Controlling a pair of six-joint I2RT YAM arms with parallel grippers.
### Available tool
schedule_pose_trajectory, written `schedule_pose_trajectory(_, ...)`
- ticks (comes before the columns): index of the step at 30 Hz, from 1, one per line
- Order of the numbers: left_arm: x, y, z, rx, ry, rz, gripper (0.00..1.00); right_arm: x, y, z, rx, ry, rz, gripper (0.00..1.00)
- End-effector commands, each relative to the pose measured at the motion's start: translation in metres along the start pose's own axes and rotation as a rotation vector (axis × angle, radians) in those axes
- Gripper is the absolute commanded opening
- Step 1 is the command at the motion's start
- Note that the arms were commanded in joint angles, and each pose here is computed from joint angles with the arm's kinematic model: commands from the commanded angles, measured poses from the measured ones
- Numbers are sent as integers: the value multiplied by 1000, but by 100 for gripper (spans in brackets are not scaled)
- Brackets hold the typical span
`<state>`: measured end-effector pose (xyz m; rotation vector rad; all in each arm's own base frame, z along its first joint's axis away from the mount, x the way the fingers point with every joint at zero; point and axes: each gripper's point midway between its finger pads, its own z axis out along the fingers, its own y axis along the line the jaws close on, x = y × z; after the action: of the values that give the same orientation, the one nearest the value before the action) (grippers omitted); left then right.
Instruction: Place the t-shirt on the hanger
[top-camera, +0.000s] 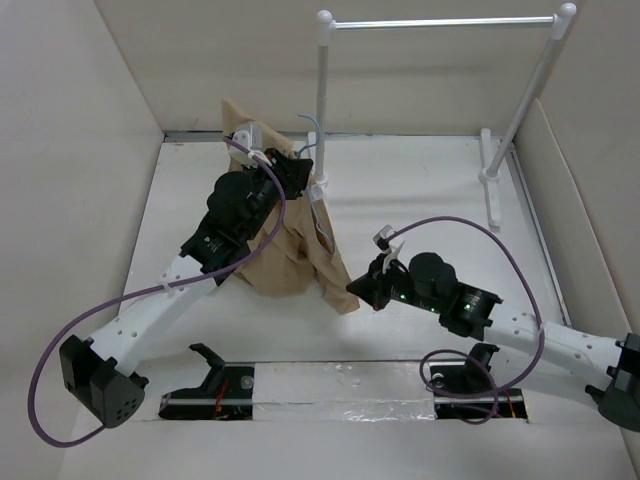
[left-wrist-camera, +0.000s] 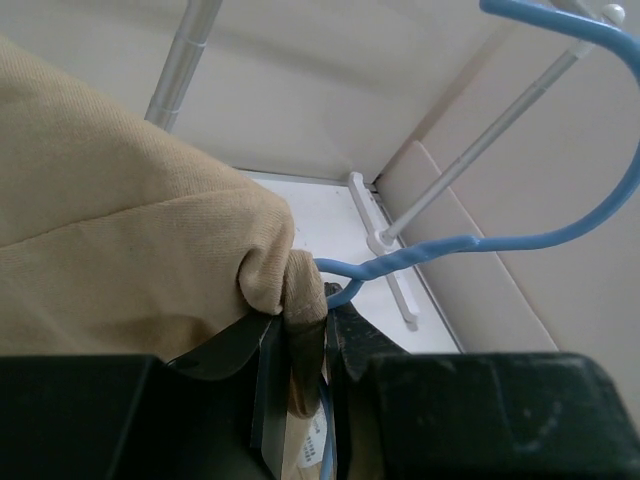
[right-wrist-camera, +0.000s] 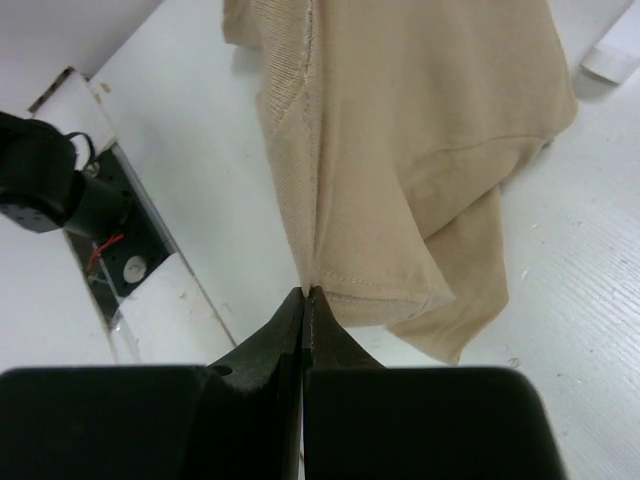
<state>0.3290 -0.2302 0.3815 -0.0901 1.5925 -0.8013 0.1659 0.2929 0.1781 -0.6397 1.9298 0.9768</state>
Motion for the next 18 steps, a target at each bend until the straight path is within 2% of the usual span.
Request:
schedule_pose_trajectory(1, -86, -12, -12, 78, -372, -32, 0, 33, 17, -28, -62, 174, 2, 0)
schedule_pose_trajectory(4, -66, 1, -14, 39, -379, -16, 0, 6, 36, -42, -123, 127, -14, 0)
schedule_pose_trajectory(8, -71, 0, -14, 40, -399, -7, 0, 5, 45, -50, -158, 191, -47, 0)
schedule_pose_trajectory(10, -72, -8, -11, 70, -382, 3, 0, -6, 50, -51, -166, 165, -49, 0)
schedule_pose_trajectory(14, -45, -18, -6, 138, -292, -38, 0, -64, 73, -50, -225, -11, -75, 0)
schedule_pose_trajectory(18, -12, -16, -12, 186, -206, -136, 0, -116, 79, -35, -182, -116, -105, 0)
